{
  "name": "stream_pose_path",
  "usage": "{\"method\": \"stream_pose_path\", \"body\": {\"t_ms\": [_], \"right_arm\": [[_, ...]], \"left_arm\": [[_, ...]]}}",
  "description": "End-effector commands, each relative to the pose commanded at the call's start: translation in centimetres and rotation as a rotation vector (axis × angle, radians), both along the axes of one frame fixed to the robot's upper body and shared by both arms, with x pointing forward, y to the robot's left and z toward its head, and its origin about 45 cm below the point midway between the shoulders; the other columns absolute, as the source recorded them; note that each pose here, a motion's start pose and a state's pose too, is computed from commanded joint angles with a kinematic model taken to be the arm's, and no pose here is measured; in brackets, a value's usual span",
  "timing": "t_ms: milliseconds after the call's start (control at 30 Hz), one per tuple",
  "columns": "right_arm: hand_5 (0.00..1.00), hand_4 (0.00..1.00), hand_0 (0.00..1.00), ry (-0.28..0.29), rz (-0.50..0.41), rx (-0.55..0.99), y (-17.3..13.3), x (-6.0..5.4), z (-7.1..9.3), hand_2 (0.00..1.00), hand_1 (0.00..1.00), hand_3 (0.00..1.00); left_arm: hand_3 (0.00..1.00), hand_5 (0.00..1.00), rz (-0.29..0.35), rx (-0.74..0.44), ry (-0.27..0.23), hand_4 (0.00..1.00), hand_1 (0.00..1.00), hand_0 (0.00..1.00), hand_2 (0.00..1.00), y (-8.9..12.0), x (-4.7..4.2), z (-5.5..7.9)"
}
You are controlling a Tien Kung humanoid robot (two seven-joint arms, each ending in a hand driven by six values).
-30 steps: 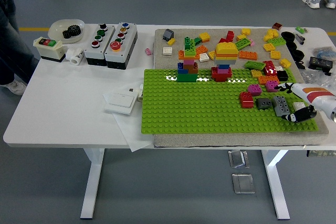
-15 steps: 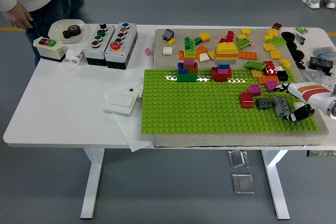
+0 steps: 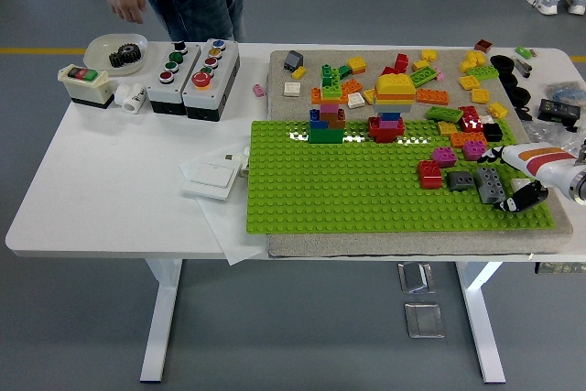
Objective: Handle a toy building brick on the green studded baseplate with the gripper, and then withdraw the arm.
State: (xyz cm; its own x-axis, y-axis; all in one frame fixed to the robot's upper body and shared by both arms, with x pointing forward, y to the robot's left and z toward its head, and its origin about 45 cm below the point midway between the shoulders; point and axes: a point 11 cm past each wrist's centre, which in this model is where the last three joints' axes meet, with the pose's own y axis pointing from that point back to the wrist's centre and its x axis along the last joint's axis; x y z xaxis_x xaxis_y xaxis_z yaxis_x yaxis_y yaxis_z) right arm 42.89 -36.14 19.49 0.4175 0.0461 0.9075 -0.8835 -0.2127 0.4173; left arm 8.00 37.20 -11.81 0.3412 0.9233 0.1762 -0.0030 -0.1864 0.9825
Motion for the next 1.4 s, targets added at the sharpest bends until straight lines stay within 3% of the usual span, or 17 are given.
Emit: {"method": "stream_pose_path", "body": {"t_ms": [633,833,867,1400], "right_arm": [[0.243,0.892,0.747,0.015,-0.005,-0.016,0.0,0.6,-0.1,0.779,0.749,0.813],[0.265,0.867,0.731,0.029,0.004,-0.025,0.3,0.7,-0.2,0.762,0.730,0.779],[0.286,0.817,0.691,0.031,0.006,-0.026,0.3,0.8,-0.2,0.732,0.703,0.662],[0.308,0.776,0.646,0.018,0.026,-0.028,0.8,1.1,0.5,0.677,0.661,0.588]], "left_arm": [[0.559,0.606,0.000,0.000,-0.004,0.582,0.717,0.791,0.630,0.0,0.18,0.0],[0.560,0.606,0.000,0.001,-0.004,0.582,0.717,0.789,0.631,0.0,0.21,0.1],[0.559,0.606,0.000,0.001,-0.004,0.582,0.717,0.790,0.630,0.1,0.22,0.1],[0.559,0.606,0.000,0.000,-0.005,0.582,0.718,0.790,0.631,0.1,0.28,0.1]]}}
